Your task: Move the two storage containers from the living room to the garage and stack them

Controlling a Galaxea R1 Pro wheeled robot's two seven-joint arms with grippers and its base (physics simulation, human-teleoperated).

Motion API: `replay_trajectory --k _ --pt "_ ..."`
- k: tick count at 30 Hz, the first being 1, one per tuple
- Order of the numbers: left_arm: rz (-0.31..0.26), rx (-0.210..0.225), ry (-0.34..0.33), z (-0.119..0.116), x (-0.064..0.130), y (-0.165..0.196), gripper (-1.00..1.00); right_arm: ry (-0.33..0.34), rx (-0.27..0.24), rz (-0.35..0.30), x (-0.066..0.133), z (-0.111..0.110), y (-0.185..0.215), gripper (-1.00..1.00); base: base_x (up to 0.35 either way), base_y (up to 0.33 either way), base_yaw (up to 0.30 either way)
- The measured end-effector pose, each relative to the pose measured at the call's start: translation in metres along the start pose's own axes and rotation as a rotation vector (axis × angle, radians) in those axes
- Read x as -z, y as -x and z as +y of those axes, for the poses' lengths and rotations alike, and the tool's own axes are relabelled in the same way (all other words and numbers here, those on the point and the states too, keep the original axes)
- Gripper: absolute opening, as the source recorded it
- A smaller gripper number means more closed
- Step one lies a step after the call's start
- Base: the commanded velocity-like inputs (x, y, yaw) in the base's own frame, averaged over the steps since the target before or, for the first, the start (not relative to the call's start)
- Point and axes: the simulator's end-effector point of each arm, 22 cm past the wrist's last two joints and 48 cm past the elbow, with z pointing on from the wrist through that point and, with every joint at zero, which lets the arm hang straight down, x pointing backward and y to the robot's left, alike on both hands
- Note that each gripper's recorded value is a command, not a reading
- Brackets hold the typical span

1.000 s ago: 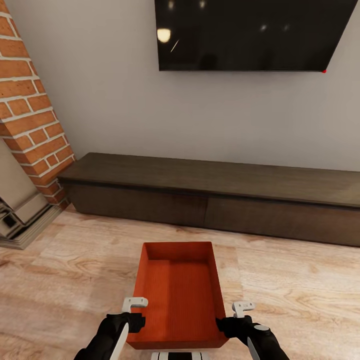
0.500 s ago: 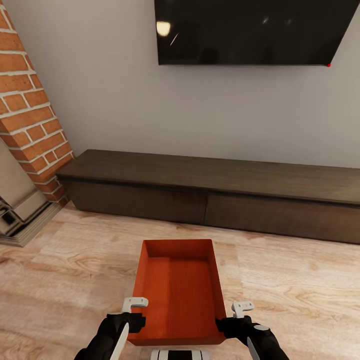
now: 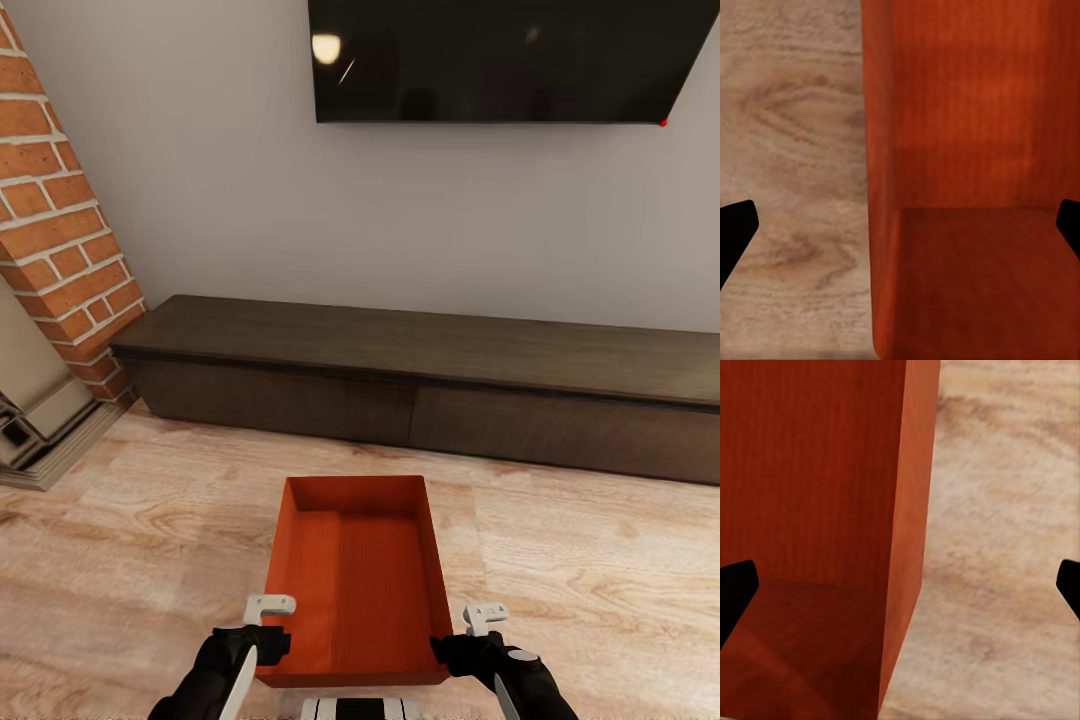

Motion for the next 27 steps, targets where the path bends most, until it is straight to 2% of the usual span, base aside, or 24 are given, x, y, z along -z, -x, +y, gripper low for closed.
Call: replay_trajectory --k 11,27 --pt "0.007 0.018 0.010 0.0089 -0.0009 -0.0014 1.00 0.000 0.000 -0.001 0.0000 0.0000 0.0003 1.00 0.000 0.000 0.000" --pt "0.020 0.020 0.003 0.0064 -0.0046 -0.0059 1.00 0.000 -0.002 0.011 -0.0032 -0.0004 -0.0050 1.00 0.000 0.000 0.000"
